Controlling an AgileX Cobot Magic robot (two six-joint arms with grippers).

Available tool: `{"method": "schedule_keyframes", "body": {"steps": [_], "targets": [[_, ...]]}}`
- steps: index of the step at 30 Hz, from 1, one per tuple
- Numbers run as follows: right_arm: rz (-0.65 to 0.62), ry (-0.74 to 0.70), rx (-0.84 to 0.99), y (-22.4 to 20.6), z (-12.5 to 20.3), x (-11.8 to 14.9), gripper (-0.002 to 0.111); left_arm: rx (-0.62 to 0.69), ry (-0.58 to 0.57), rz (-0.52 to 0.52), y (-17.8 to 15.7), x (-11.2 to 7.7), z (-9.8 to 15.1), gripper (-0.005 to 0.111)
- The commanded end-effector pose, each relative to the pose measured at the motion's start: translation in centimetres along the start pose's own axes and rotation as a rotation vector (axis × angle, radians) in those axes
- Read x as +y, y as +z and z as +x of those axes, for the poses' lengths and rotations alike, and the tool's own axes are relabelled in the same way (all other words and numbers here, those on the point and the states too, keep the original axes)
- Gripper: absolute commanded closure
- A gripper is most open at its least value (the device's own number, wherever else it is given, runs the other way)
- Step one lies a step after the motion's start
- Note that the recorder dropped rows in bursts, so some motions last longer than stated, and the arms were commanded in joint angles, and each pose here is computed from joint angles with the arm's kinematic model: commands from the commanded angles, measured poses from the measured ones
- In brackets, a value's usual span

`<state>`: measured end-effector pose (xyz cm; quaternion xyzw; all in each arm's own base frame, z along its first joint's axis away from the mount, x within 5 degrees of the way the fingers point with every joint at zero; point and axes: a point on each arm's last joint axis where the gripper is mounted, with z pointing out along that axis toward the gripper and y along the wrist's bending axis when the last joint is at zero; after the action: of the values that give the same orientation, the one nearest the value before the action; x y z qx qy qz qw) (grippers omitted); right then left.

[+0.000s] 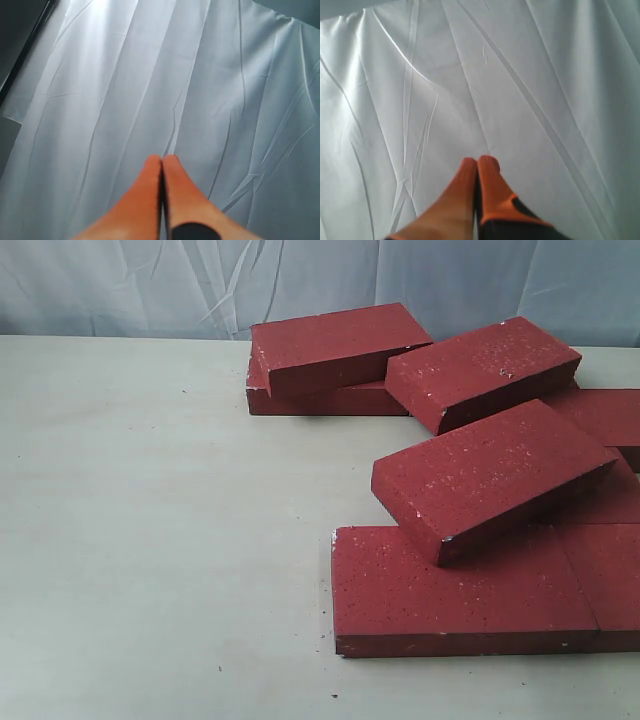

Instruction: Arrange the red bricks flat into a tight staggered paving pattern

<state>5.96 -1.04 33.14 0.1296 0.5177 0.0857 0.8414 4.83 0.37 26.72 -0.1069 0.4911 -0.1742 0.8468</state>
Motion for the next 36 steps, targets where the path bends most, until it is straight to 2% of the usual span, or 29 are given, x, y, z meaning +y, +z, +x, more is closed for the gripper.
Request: {"method": "schedule_keyframes", "body": {"steps": [1, 4, 8, 10, 13, 16, 19, 22, 26, 31, 36], "targets": [[0.026, -0.024, 0.078, 3.5, -0.2, 0.3, 0.109, 0.035, -0.018, -0.016, 2.5, -0.7, -1.2, 0.107], [0.041, -0.026, 0.135, 6.4, -0.2, 0.5, 0.109, 0.082, -0.014, -0.032, 5.1, -1.2, -1.9, 0.107], [0.056, -0.031, 0.195, 10.3, 0.0, 0.8, 0.109, 0.17, -0.019, -0.059, 8.9, -1.5, -1.5, 0.107], [0.042, -0.104, 0.267, 12.2, 0.5, 1.0, 0.109, 0.21, -0.031, -0.074, 11.1, -1.6, -1.2, 0.107], [0.015, -0.266, 0.438, 14.2, 1.5, 1.2, 0.109, 0.341, 0.082, -0.048, 14.1, -1.9, 0.4, 0.107], [0.033, -0.303, 0.579, 16.0, 2.9, 0.9, 0.109, 0.521, 0.225, -0.009, 16.8, -2.2, 2.0, 0.107], [0.034, -0.404, 0.715, 17.2, 3.9, 0.5, 0.109, 0.669, 0.272, 0.024, 18.5, -3.0, 3.9, 0.107], [0.024, -0.503, 0.859, 18.3, 4.3, 0.3, 0.109, 0.811, 0.367, 0.084, 19.3, -4.1, 6.0, 0.107], [0.019, -0.519, 1.017, 20.0, 5.2, 0.1, 0.109, 0.967, 0.437, 0.155, 19.9, -6.4, 8.0, 0.107], [-0.026, -0.495, 1.22, 21.9, 9.7, -0.7, 0.109, 1.218, 0.561, 0.253, 19.5, -9.5, 10.6, 0.107], [-0.022, -0.481, 1.42, 23.3, 14.5, -2.1, 0.109, 1.38, 0.567, 0.397, 18.2, -12.5, 12.4, 0.107]]}}
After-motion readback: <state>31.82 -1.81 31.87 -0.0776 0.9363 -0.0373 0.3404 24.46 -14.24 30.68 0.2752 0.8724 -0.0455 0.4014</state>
